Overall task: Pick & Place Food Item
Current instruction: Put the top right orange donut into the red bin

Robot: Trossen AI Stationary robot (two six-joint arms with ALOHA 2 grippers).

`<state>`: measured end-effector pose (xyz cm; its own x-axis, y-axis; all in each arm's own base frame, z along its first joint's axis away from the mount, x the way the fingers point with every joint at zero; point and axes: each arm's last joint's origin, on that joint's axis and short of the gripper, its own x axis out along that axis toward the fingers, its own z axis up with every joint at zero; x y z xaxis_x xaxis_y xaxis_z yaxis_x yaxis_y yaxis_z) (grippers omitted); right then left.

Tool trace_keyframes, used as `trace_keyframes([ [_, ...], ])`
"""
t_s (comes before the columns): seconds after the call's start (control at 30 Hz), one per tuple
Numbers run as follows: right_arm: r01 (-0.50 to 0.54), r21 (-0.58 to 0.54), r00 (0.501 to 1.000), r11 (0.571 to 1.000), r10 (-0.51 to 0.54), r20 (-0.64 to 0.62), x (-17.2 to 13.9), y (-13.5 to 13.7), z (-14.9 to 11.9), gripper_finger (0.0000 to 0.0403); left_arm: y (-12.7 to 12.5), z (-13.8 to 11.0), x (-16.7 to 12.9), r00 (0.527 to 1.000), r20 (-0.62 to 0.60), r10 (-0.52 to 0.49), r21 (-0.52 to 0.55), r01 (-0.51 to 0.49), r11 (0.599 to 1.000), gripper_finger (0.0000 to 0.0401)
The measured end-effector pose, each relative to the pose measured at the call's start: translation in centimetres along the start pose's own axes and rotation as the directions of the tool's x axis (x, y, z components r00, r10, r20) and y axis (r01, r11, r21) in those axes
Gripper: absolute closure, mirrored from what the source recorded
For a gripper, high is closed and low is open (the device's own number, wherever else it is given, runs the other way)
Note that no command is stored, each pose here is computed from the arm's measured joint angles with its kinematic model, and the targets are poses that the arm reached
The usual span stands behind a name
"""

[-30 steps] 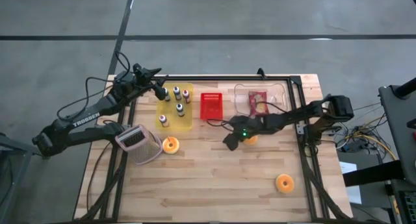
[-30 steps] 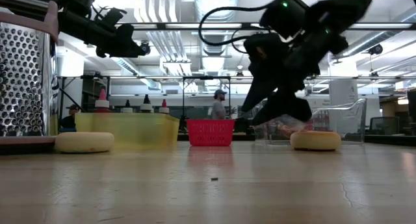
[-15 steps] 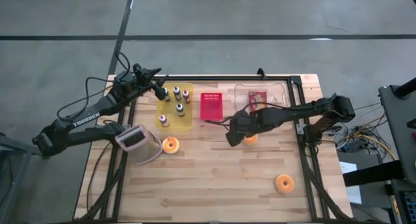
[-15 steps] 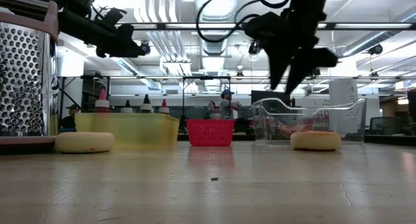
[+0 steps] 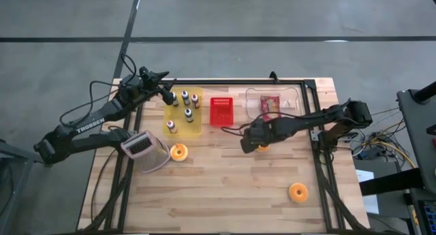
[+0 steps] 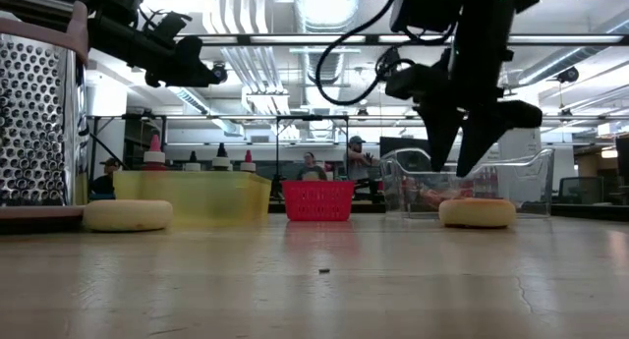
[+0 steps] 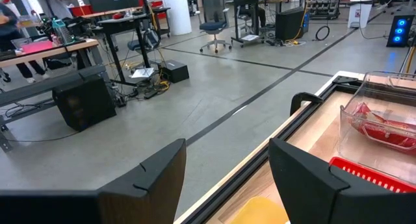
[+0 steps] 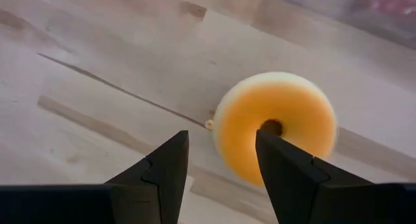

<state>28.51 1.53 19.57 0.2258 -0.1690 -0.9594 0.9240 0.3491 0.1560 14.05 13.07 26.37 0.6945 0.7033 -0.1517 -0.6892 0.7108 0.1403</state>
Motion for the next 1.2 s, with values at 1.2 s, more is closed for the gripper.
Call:
trace_keyframes([
  [1.2,0.064,0.039,0.998,0.997,-0.063,-0.018,5.3,-0.7,-1.3,0.0234,0.0,0.0,0.0,1.000,0.000,0.000,0.000,0.000,1.000,0.0178],
])
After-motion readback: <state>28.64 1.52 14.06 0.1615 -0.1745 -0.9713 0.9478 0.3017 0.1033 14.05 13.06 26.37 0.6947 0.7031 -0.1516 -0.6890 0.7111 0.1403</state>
